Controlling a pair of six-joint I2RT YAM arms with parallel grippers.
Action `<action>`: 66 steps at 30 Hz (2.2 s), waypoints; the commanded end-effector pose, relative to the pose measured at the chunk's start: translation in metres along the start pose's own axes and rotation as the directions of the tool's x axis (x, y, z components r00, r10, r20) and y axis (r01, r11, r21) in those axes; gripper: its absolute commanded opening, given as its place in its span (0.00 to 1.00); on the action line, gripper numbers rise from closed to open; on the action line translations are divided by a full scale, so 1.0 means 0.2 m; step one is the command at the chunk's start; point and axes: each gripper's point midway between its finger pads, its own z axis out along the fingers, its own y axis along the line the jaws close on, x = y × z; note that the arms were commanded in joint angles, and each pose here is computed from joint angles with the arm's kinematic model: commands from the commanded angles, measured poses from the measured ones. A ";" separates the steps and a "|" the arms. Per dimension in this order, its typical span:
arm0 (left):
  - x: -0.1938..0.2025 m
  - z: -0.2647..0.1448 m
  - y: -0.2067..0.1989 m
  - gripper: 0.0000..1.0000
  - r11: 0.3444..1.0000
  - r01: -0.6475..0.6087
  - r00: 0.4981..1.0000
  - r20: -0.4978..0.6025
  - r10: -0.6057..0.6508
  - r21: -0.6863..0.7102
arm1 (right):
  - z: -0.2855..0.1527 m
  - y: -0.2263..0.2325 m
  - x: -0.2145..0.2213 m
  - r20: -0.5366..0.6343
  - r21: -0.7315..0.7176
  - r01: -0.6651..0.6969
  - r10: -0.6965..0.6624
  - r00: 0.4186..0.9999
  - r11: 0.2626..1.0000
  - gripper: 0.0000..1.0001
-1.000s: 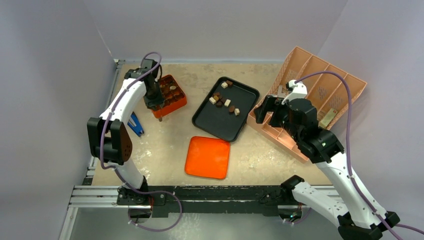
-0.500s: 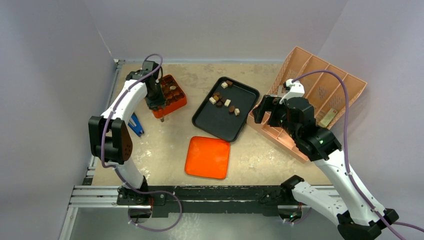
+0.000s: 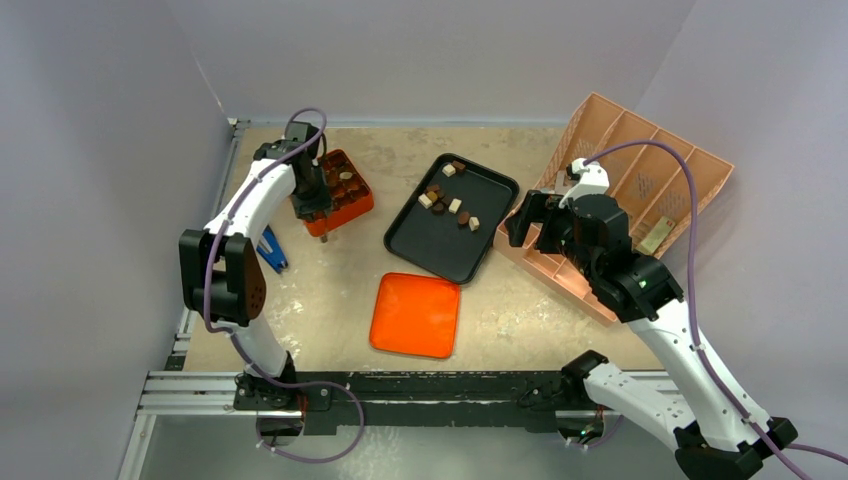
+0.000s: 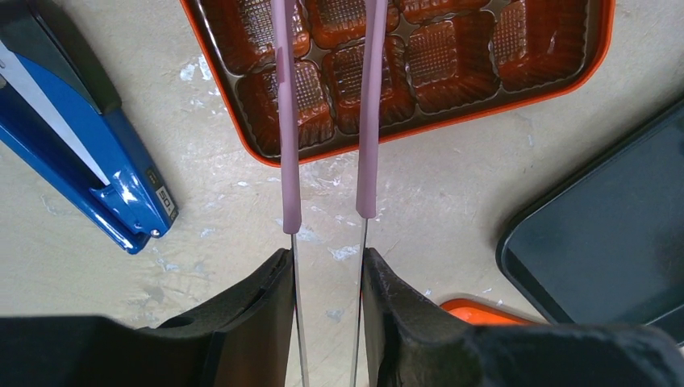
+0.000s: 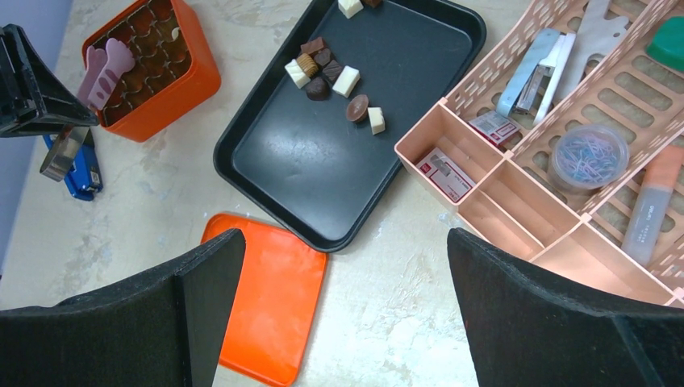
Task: Pack the chocolate
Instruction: Place the fake chocolate in the packing box, then pick up the fake chocolate from the plate.
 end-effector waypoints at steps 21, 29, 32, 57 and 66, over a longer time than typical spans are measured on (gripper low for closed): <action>-0.17 -0.32 -0.14 0.35 0.981 -0.086 0.988 0.145 0.061 0.172 | -0.07 0.01 -0.12 0.087 -0.003 -0.026 0.026 0.996 1.000 0.97; -0.01 -0.44 -0.47 0.35 0.925 -0.276 0.958 0.157 0.241 0.262 | -0.09 0.00 -0.12 0.084 -0.007 -0.027 0.028 0.996 1.000 0.97; 0.07 -0.49 -0.61 0.35 0.889 -0.321 0.945 0.168 0.280 0.326 | -0.10 0.00 -0.12 0.078 -0.001 -0.029 0.029 0.997 1.000 0.97; 0.64 -0.26 -1.25 0.37 0.745 -0.554 0.816 0.066 0.574 0.372 | -0.24 -0.08 -0.13 0.124 0.026 -0.023 0.020 0.992 0.999 0.97; 0.67 -0.15 -1.27 0.37 0.736 -0.573 0.799 0.045 0.600 0.360 | -0.24 -0.10 -0.12 0.128 0.039 -0.023 0.018 0.992 0.999 0.97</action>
